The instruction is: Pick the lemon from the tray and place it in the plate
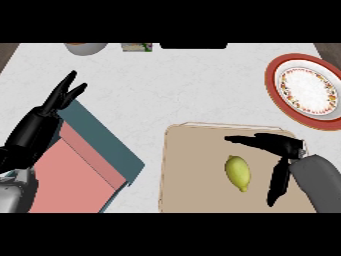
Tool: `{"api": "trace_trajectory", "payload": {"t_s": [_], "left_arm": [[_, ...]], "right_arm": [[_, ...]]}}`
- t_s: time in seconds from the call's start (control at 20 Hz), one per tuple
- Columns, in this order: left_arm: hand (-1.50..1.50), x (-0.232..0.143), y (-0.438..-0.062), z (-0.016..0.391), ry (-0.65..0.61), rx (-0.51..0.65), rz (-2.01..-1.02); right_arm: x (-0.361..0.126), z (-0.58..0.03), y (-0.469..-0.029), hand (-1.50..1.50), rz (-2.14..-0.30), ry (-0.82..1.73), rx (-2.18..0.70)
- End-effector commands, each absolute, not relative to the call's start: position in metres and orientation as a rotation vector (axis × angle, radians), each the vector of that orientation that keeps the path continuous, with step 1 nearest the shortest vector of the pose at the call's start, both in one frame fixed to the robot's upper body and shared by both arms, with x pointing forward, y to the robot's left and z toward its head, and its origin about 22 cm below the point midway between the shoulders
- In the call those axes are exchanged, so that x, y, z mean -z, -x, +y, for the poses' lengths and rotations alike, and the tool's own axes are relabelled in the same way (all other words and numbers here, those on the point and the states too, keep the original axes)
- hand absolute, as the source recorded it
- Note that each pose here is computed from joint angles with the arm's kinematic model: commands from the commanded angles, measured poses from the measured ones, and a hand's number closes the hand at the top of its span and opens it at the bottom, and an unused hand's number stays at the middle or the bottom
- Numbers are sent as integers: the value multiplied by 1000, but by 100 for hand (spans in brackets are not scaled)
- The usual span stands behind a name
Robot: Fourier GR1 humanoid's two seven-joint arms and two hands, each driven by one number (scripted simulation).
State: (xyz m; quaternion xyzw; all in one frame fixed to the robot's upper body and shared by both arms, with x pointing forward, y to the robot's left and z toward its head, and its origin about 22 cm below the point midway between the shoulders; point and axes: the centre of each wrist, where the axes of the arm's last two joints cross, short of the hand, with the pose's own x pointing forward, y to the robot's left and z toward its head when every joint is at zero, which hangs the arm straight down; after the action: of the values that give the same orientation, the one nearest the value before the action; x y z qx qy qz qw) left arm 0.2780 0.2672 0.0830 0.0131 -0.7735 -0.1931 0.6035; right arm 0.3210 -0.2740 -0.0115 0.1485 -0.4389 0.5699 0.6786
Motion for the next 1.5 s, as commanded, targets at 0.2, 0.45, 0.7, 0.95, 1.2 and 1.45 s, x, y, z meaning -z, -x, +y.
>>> {"api": "trace_trajectory", "payload": {"t_s": [0.2,0.45,0.7,0.95,1.2,1.45], "left_arm": [[0,-82,-285,256,-22,447,-1780],[0,-77,-270,269,-16,462,-1762],[0,-63,-267,266,-27,448,-1773],[0,-79,-278,262,-17,468,-1794],[0,-88,-280,262,-28,479,-1825],[0,-90,-282,255,4,501,-1829]], "right_arm": [[27,-258,-324,-150,-938,-337,-1334],[32,-226,-305,150,-1103,-383,-1378],[42,-240,-299,150,-1168,-307,-1374],[20,-259,-335,150,-950,255,-1109],[-8,-294,-352,150,-831,617,-924],[-57,-294,-384,150,-719,984,-659]]}}
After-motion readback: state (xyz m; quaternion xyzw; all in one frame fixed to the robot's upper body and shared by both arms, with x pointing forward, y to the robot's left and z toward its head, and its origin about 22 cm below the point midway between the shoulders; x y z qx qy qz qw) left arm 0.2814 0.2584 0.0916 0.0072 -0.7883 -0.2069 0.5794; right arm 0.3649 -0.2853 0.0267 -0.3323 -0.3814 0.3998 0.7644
